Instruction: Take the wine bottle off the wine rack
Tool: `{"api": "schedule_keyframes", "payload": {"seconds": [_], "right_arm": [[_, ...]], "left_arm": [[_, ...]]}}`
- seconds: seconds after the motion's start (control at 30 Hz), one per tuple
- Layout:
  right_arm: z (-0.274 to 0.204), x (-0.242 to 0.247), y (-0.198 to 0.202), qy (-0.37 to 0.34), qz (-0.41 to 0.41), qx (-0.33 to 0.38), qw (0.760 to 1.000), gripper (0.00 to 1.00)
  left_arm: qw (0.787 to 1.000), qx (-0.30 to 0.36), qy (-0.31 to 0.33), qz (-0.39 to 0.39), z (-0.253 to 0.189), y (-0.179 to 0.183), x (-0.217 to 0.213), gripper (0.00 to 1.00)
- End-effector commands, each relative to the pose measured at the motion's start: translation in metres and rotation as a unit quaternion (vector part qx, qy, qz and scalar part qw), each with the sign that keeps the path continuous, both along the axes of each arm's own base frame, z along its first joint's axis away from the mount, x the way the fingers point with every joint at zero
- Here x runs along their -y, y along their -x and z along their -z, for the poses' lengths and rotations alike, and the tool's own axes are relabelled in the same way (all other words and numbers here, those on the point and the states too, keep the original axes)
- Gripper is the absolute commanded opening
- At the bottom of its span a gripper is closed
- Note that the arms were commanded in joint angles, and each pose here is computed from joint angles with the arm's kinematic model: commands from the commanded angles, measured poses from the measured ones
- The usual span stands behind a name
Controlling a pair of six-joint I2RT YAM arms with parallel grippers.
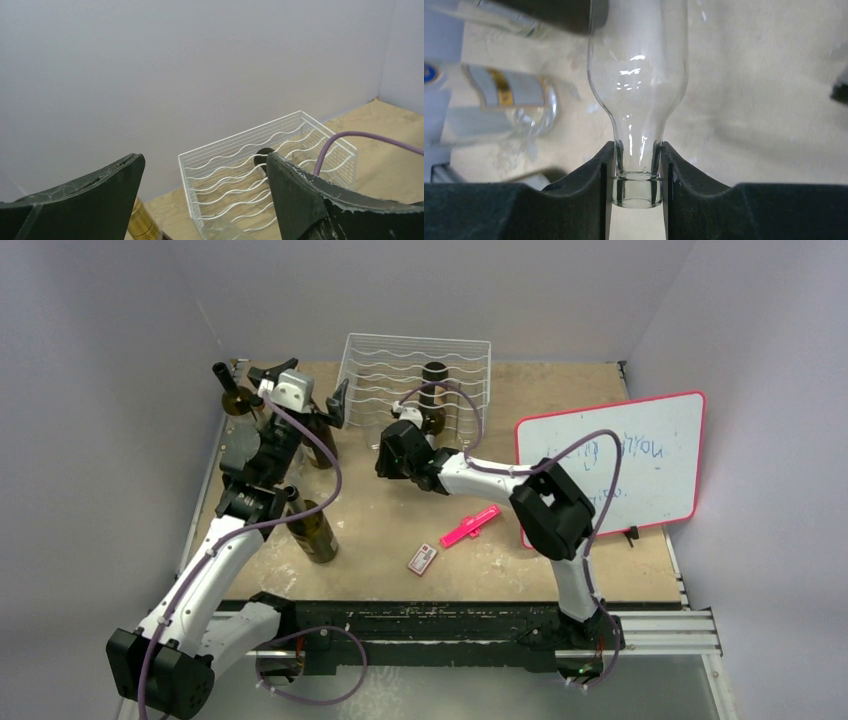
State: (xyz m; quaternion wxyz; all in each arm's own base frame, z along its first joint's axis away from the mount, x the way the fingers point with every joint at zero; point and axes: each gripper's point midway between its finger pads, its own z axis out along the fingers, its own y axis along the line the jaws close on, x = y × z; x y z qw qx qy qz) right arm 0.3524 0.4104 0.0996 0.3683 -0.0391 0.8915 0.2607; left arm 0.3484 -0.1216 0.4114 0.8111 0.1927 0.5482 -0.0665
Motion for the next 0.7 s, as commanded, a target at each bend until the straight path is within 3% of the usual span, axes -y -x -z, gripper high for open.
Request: {"api": "schedule_keyframes", "payload": {"seconds": [0.0, 0.17, 0.37, 0.67], "right_arm": [[-0.035, 0.009, 0.042, -0.048, -0.07, -0.017, 0.996, 0.01], [-0.025, 0.063, 0.082, -0.012, -0.097, -0.032, 0.995, 0.0], [-0.021, 0.127, 0.115, 0.023, -0.112, -0.045, 0.992, 0.0], [-0.061, 0.171, 0.126, 0.022, -0.122, -0.012, 0.992, 0.0]], "left_arm": [[0.995, 0.032, -0.056, 0.075, -0.006, 0.024, 0.033, 0.9], [0.983, -0.003, -0.126, 0.134, 0.023, 0.047, 0.066, 0.92], [0.951, -0.066, -0.225, 0.203, 0.073, 0.084, 0.113, 0.92], [0.906, -0.094, -0.377, 0.167, 0.148, 0.114, 0.162, 0.97]]}}
